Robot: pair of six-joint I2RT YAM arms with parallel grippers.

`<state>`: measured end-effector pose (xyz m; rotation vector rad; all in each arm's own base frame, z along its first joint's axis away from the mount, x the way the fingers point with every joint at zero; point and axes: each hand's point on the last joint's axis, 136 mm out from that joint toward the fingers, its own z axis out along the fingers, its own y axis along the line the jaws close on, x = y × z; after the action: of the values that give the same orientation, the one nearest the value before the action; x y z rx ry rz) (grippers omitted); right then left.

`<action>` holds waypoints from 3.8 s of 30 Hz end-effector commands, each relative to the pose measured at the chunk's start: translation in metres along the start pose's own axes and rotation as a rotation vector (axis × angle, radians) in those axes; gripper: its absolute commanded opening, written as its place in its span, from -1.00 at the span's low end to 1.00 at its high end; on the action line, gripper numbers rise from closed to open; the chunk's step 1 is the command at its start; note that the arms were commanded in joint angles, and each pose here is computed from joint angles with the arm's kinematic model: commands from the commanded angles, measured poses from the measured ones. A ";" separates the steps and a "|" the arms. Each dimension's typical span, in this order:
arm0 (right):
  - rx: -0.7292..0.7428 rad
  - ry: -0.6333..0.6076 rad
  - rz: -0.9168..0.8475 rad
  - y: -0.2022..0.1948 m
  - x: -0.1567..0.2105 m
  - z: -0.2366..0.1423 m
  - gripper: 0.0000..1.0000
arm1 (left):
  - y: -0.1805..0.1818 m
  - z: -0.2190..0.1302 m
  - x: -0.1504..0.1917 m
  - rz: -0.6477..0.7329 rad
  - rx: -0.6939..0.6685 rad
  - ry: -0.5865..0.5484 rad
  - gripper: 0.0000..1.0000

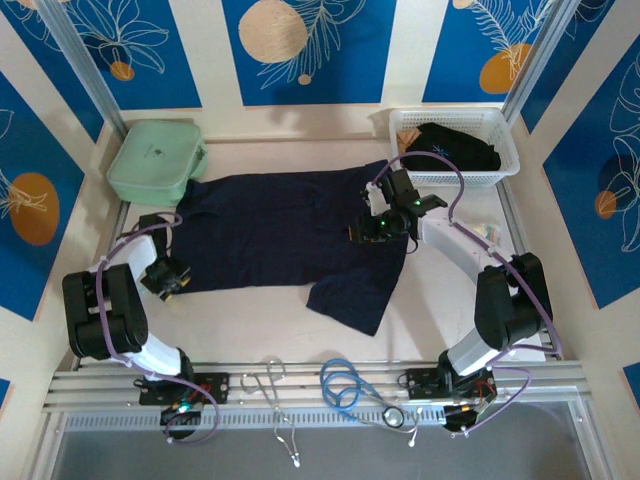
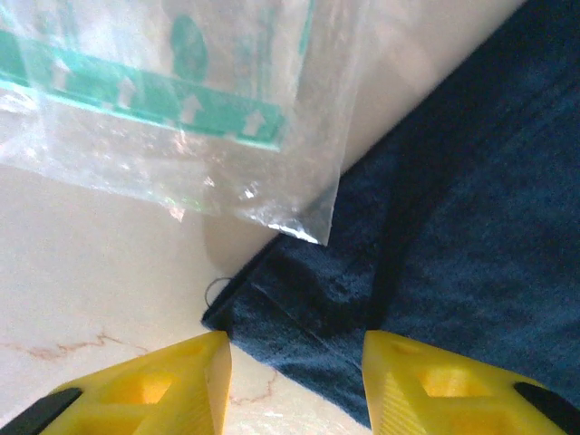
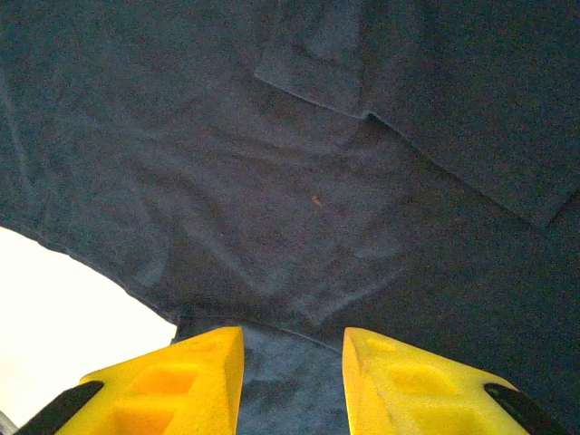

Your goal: Fold and stack the t-shirts

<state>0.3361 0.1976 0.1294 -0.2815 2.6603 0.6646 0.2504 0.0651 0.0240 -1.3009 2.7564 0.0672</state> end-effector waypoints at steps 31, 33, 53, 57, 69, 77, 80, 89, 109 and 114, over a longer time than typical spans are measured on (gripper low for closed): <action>0.003 -0.012 -0.008 -0.003 -0.002 -0.015 -0.36 | -0.017 0.032 -0.010 0.013 0.029 0.033 -0.79; -0.002 -0.034 -0.032 0.001 -0.005 -0.022 -0.37 | -0.022 0.030 -0.011 0.022 0.051 0.037 -0.96; 0.045 0.060 -1.150 0.063 0.111 -0.095 -0.16 | -0.063 -0.027 -0.016 0.176 0.241 -0.026 -1.00; 0.124 0.300 -1.387 0.022 0.163 -0.077 -0.14 | -0.075 -0.037 -0.011 0.165 0.277 -0.066 -1.00; -0.008 0.526 -1.700 -0.003 0.241 -0.023 0.10 | -0.083 -0.039 -0.003 0.154 0.312 -0.117 -1.00; -0.011 0.576 -1.712 -0.001 0.248 -0.003 -0.05 | -0.080 -0.047 -0.005 0.157 0.316 -0.148 -1.00; -0.011 0.587 -1.697 0.000 0.250 0.006 -0.14 | -0.079 -0.050 -0.005 0.160 0.314 -0.158 -1.00; 0.078 0.628 -1.659 -0.011 0.246 0.024 -0.60 | -0.077 -0.049 -0.005 0.162 0.314 -0.164 -1.00; 0.148 0.618 -1.609 -0.032 0.269 -0.065 -1.00 | -0.041 -0.047 0.034 0.112 0.294 -0.119 -1.00; 0.129 0.584 -1.605 -0.028 0.271 -0.073 -1.00 | -0.025 -0.057 0.047 0.103 0.288 -0.129 -1.00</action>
<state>0.0867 0.1227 0.0648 -2.3695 1.8122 -0.2036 0.2576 0.0081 0.0785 -1.0029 2.5691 -0.2640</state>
